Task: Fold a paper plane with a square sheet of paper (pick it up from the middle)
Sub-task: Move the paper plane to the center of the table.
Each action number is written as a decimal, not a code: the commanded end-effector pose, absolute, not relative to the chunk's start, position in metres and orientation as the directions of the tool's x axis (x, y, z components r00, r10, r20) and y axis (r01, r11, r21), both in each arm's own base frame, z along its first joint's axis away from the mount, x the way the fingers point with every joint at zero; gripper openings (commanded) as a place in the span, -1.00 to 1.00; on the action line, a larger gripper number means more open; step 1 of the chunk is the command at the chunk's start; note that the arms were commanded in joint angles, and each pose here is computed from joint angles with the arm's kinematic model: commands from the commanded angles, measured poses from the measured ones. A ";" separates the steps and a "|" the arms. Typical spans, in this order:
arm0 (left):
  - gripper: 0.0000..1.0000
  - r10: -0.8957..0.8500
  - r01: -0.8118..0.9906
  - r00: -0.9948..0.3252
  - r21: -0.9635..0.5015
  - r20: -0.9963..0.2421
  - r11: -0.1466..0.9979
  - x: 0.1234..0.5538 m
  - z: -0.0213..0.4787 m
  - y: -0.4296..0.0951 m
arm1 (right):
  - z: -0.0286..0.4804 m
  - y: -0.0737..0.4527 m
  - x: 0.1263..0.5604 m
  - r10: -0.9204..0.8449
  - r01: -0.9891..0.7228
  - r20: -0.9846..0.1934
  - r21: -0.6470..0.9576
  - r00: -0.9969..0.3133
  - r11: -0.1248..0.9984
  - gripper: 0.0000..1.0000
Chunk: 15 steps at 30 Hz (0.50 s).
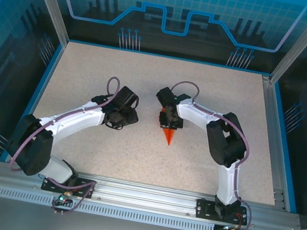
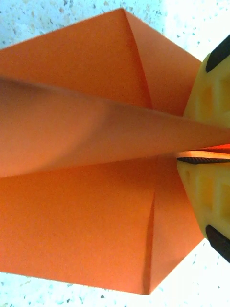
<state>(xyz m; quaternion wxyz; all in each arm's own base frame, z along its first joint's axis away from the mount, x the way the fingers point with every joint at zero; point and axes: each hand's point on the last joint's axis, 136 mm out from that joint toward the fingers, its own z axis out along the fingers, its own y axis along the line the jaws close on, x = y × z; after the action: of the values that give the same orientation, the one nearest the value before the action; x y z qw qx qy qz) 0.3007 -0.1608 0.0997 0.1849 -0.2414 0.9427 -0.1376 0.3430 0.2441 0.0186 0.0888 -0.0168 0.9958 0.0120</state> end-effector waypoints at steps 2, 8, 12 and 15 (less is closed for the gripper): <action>-0.03 -0.508 -0.409 -0.816 -0.346 -0.275 0.844 0.300 0.096 -0.159 | 0.003 0.235 0.338 0.001 0.001 -0.142 -0.002 -0.990 1.000 -0.57; 0.00 -0.502 -0.402 -0.818 -0.345 -0.282 0.848 0.301 0.096 -0.158 | -0.018 0.229 0.329 0.042 0.044 -0.088 -0.022 -0.995 0.999 -0.50; 0.00 -0.504 -0.406 -0.817 -0.343 -0.279 0.847 0.300 0.095 -0.157 | -0.028 0.231 0.325 0.072 0.072 -0.061 -0.007 -0.996 0.997 -0.41; 0.00 -0.504 -0.406 -0.817 -0.342 -0.280 0.848 0.300 0.095 -0.157 | -0.025 0.237 0.325 0.087 0.086 -0.061 0.014 -0.994 0.996 -0.37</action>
<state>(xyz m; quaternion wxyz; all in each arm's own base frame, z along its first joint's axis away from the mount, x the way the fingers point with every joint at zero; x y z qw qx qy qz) 0.3035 -0.1616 0.1010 0.1895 -0.2417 0.9411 -0.1417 0.3420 0.2445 0.0121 0.0798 0.0211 0.9964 0.0215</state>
